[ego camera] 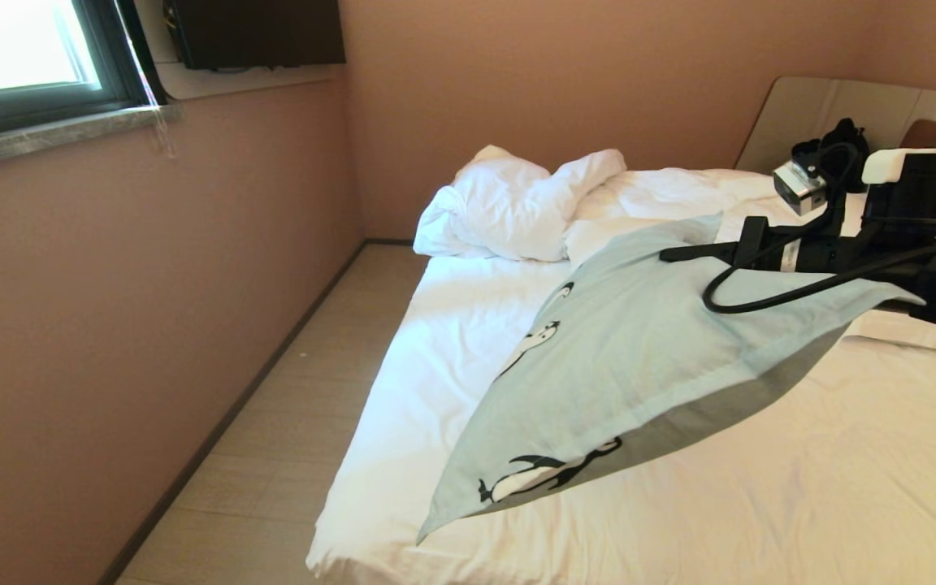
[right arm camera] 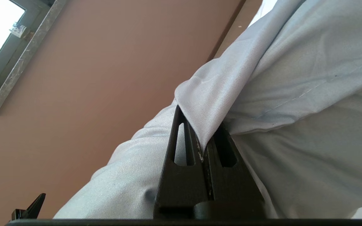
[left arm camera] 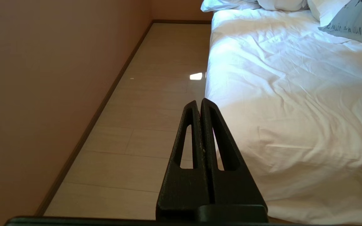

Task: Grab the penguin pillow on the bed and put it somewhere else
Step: Move to the head of the bed

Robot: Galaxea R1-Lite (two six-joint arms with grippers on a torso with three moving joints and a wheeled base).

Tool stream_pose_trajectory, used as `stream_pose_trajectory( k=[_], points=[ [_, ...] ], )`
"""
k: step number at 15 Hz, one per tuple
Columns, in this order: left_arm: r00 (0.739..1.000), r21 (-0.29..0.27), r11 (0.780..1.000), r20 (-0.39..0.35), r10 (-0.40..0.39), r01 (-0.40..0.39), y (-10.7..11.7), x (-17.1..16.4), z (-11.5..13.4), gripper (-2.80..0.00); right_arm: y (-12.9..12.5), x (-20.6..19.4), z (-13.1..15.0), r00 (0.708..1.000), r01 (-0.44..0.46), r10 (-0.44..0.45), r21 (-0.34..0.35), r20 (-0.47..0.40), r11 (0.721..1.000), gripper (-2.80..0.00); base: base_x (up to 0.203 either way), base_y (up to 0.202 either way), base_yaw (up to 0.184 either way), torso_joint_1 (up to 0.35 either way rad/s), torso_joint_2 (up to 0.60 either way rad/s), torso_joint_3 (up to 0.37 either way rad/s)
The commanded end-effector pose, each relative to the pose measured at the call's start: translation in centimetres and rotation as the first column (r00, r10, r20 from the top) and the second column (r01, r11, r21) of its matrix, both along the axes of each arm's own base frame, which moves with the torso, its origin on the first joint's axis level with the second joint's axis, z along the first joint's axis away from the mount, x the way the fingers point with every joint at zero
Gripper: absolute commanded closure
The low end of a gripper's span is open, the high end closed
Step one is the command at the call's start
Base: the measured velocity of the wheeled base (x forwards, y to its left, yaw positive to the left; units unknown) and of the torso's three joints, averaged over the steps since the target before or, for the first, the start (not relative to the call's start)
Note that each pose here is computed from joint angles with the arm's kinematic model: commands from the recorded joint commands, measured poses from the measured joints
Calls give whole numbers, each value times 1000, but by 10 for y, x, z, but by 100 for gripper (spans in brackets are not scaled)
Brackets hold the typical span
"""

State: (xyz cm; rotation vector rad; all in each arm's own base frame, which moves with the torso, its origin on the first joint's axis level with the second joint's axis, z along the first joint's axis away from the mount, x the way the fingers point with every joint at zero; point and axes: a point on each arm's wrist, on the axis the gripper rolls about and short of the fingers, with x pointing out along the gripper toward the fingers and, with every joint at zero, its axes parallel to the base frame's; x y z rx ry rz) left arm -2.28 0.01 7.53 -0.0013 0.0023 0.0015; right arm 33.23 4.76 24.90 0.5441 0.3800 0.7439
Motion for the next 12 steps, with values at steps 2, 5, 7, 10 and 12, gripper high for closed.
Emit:
stream_pose_trajectory(
  k=[2,5,7,10,12],
  points=[
    [1000,0,1000,-1,1,-1,0,0,0,0,-1,2,-1,1000,-1,1,5,2,1000,0,0,0,0,0,0,0],
    [1000,-3,1000,-4,2,-2,0,0,-1,0,-1,-2,2,1000,-1,1,6,9,1000,0,0,0,0,0,0,0],
    [1000,-6,1000,-4,2,-2,0,0,-1,0,-3,-4,5,1000,6,-6,7,15,1000,0,2,-99,4,3,1,5],
    [1000,-2,1000,-5,3,-3,0,0,-1,0,-10,-4,7,999,25,-25,7,21,1000,0,0,-187,1,4,0,2],
    [1000,0,1000,-5,3,-3,0,0,-1,0,-17,-4,8,999,43,-43,9,25,999,0,0,-201,1,4,2,-1]
  ],
)
